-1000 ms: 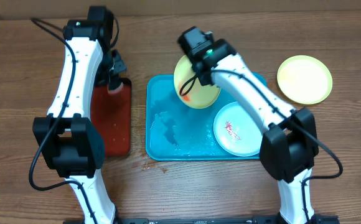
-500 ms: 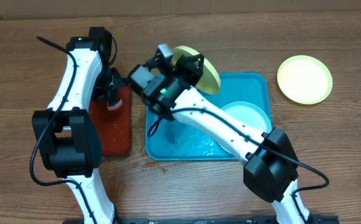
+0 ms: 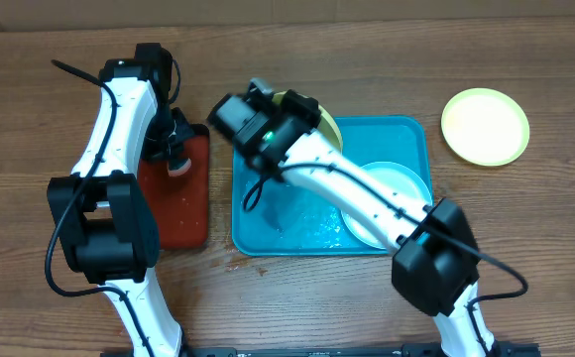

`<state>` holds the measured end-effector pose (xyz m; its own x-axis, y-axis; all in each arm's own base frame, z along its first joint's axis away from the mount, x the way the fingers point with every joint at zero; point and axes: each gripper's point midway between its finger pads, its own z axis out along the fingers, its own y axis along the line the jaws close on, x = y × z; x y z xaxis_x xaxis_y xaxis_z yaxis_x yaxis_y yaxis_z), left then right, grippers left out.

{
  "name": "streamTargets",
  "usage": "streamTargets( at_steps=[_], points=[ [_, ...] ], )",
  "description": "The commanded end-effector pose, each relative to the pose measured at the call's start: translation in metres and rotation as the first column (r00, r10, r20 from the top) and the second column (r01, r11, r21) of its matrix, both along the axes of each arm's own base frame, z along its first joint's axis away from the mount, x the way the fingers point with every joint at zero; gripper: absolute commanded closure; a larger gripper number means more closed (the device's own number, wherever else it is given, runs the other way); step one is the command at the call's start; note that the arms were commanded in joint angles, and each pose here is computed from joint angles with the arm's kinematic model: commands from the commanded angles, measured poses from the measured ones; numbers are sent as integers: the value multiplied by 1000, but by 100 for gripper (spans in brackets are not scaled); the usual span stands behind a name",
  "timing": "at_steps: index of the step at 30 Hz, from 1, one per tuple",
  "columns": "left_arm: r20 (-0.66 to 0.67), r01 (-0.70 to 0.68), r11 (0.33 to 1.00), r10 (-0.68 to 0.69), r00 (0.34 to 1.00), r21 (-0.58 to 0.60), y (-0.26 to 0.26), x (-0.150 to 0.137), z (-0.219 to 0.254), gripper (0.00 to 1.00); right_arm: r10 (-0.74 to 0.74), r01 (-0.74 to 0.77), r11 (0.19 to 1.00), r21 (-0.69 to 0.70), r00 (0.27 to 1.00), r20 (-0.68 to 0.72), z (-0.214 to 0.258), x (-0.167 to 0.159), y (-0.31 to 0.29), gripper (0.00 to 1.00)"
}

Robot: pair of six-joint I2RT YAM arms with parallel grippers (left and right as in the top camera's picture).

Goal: Clean dirty plates on tray and stack at the side
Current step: 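Lift the yellow-rimmed plate with the right gripper and stack it on the yellow plate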

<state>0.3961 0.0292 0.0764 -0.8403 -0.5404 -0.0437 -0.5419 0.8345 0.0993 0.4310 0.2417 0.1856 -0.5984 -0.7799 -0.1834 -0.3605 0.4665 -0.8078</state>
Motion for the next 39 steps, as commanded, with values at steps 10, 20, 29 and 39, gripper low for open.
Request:
streamTargets(
  at_steps=[10, 20, 29, 39],
  points=[
    [-10, 5, 1000, -5, 1000, -6, 1, -2, -3, 96, -284, 470, 453, 758, 882, -376, 12, 56, -192, 96],
    [0, 4, 1000, -4, 1000, -5, 1, 0, -4, 96, -585, 689, -124, 714, 531, -614, -59, 19, -405, 96],
    [1, 6, 1000, -6, 1000, -7, 0, 1, -4, 96, -618, 722, -187, 667, 441, -651, -109, -6, -436, 96],
    [0, 6, 1000, -6, 1000, -9, 0, 0, -4, 96, -591, 747, -171, 642, 444, -674, -136, -10, -415, 57]
  ],
)
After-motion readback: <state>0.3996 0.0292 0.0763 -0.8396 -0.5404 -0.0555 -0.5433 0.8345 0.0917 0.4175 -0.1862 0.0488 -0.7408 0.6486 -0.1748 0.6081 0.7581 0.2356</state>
